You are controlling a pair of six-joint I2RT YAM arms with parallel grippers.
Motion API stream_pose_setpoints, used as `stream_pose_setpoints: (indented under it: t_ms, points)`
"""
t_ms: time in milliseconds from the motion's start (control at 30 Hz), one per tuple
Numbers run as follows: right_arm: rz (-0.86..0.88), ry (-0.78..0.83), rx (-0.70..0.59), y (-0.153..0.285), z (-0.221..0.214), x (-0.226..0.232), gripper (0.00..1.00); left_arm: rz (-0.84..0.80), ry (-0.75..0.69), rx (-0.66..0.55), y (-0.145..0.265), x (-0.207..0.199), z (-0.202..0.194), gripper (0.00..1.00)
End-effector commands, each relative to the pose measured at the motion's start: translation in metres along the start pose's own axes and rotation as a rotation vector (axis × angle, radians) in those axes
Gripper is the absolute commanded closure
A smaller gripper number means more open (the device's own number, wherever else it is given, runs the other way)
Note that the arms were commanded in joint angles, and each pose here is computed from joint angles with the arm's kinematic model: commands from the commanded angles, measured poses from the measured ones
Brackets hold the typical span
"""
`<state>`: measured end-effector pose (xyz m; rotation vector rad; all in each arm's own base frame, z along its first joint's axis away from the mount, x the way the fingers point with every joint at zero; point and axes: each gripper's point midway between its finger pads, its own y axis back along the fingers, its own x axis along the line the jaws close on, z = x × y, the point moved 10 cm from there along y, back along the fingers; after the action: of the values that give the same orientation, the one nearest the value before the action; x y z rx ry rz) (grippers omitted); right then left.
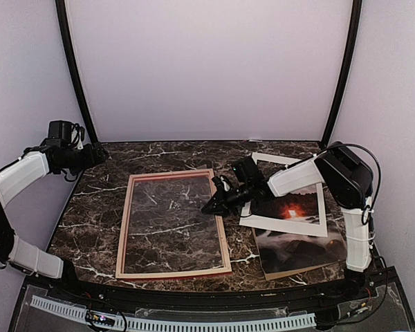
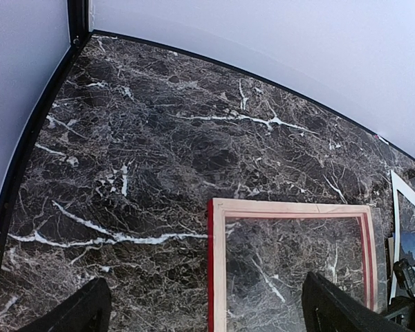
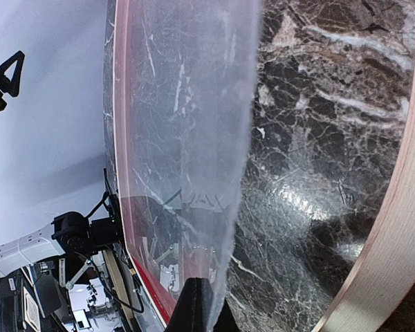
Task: Put the photo into the frame
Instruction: Place the glass panel at the frame body.
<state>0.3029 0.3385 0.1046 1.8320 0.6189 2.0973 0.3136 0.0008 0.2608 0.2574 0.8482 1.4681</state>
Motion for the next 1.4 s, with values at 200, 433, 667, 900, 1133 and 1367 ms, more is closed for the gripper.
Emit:
stream_pose_setpoints:
  t_ms: [200,433,667,900,1133,1367]
  points:
    - [-0.004,0.035,-0.023,0.004,0.009,0.008,1.00,-0.017,0.000,0.001,-0.003,-0.002,-0.003,0.01]
    - [-0.013,0.036,-0.023,0.005,0.008,0.006,1.00,-0.016,-0.001,0.005,-0.004,-0.002,-0.004,0.01]
    - [-0.017,0.040,-0.024,0.006,0.008,0.006,1.00,-0.016,-0.002,0.004,-0.003,-0.003,-0.004,0.01]
    - [-0.017,0.040,-0.025,0.006,0.008,0.006,1.00,-0.017,-0.001,0.008,-0.004,-0.003,-0.005,0.01]
    - [-0.013,0.040,-0.026,0.002,0.010,0.006,1.00,-0.061,-0.043,0.060,-0.015,-0.026,-0.024,0.01]
    - [-0.017,0.040,-0.021,-0.003,0.009,0.007,0.91,-0.148,-0.031,0.119,-0.034,-0.057,-0.060,0.01]
